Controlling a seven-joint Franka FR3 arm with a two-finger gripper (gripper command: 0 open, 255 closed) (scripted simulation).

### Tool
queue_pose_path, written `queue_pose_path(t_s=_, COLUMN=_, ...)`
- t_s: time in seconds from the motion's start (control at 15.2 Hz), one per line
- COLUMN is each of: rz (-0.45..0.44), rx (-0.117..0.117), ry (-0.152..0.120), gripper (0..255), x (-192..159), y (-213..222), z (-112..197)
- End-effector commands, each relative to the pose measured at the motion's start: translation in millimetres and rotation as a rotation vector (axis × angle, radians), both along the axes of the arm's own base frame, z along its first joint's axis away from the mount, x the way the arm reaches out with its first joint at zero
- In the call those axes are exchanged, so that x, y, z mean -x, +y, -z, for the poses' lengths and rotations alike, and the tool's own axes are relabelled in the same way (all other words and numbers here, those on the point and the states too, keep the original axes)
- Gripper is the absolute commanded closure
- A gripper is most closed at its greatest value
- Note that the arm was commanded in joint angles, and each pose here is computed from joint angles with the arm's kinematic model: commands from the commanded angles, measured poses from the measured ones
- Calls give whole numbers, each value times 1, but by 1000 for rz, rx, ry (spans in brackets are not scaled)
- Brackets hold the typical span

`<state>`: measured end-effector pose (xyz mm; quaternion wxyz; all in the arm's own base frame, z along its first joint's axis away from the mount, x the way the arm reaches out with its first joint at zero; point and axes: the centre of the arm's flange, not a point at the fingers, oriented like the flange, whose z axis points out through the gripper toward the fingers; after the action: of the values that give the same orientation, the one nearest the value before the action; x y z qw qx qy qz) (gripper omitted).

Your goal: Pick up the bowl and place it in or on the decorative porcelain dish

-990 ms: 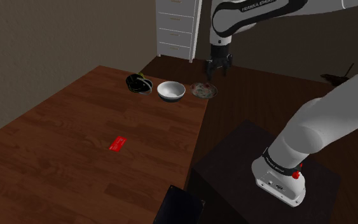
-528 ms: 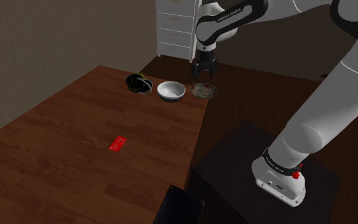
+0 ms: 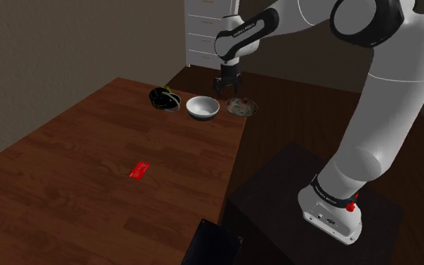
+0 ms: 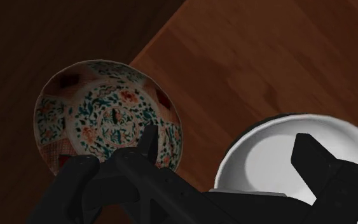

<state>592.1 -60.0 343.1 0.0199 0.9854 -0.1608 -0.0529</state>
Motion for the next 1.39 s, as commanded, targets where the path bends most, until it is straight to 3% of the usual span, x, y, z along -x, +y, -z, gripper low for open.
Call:
queue_pose_path(t_s=0.0, rz=12, rx=0, ry=-7, gripper=0, x=-22, y=-4, z=12)
queue_pose_path(t_s=0.4, rz=45, rx=-1, ry=-26, gripper=0, x=-79, y=-16, z=45)
queue_pose_path(t_s=0.86, rz=45, rx=-1, ry=-26, gripper=0, x=-76, y=-16, z=85)
queue_pose_path(t_s=1.32, rz=45, rx=-1, ry=-26, gripper=0, x=-76, y=-16, z=85)
